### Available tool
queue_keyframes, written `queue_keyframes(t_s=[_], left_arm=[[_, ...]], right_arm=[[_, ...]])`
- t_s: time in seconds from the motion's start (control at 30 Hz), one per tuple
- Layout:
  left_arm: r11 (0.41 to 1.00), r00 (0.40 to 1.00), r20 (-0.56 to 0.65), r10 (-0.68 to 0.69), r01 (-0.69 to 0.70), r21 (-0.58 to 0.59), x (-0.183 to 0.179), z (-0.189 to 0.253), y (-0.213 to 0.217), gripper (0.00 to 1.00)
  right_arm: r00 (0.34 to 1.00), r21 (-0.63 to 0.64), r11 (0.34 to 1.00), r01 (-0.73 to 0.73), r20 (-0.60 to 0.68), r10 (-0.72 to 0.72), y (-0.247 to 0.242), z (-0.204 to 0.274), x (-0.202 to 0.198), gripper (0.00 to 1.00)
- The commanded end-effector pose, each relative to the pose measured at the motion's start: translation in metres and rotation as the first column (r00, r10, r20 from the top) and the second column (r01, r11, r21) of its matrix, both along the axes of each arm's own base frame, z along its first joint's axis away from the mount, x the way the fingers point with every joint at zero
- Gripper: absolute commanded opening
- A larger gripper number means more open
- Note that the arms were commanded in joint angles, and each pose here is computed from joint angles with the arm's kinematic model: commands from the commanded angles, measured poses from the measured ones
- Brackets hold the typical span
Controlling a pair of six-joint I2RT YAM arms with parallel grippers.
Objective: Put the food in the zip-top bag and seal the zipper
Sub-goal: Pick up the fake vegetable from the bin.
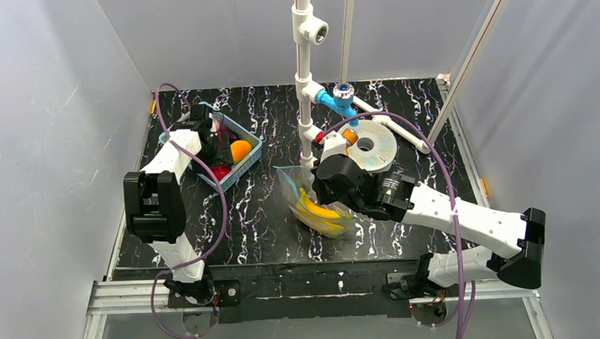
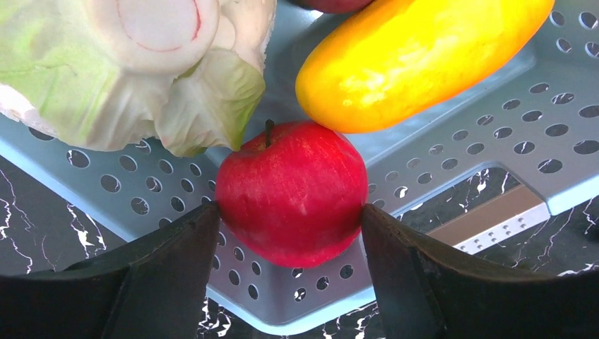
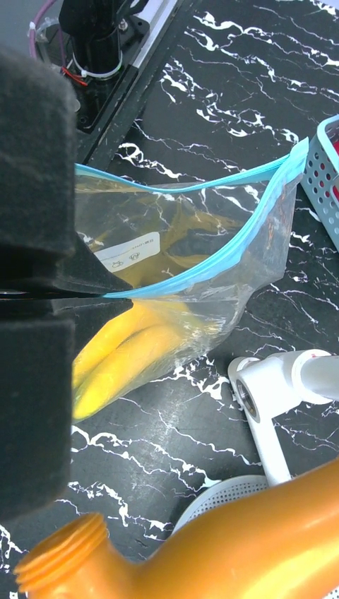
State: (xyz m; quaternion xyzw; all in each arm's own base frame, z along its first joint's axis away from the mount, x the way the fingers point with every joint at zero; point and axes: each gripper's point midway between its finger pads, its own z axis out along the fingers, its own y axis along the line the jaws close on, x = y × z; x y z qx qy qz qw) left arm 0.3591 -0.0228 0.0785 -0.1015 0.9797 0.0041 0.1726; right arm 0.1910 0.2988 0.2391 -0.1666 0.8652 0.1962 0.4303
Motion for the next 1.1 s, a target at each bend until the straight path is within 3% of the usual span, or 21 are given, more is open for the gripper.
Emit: queue_keyframes(t_s=[0.0,0.27,0.33,0.43,0.53,0.73,1.07], left_arm=[[1.000,0.997,-0.071,-0.001,0.002,0.011,-0.016,-0.006,0.003,0.72],[0.999,0.997,-0.072,-0.024,0.022,-0.028,-0.014,-0.006,-0.004,0.65],[0.999,0.998,-0.065,-0.026,0.024,-0.035,-0.014,-0.004,-0.005,0.58],[0.998,0.999,-0.031,-0.033,0.032,-0.052,-0.012,0.003,-0.008,0.37],[0.998,0.998,0.049,-0.045,0.047,-0.049,-0.008,0.018,-0.008,0.21],[0.997,0.963,0.263,-0.057,0.070,-0.042,-0.005,0.061,-0.008,0.05],[0.983,0.835,0.544,-0.083,0.160,-0.095,-0.012,0.119,-0.024,0.00]], right_arm=[[1.000,0.059,0.998,0.002,-0.004,-0.002,0.007,0.020,0.001,0.01],[1.000,0.052,0.999,0.004,-0.020,-0.003,0.009,0.018,0.000,0.01],[1.000,0.055,0.998,0.006,-0.017,-0.005,0.010,0.018,0.001,0.01],[1.000,0.048,0.999,0.003,-0.025,-0.001,0.012,0.019,0.001,0.01],[1.000,0.049,0.999,0.002,-0.026,-0.001,0.014,0.018,0.001,0.01],[0.999,0.050,0.999,-0.003,-0.032,0.005,0.015,0.018,0.000,0.01],[0.999,0.045,0.999,-0.002,-0.035,0.004,0.018,0.016,0.001,0.01]])
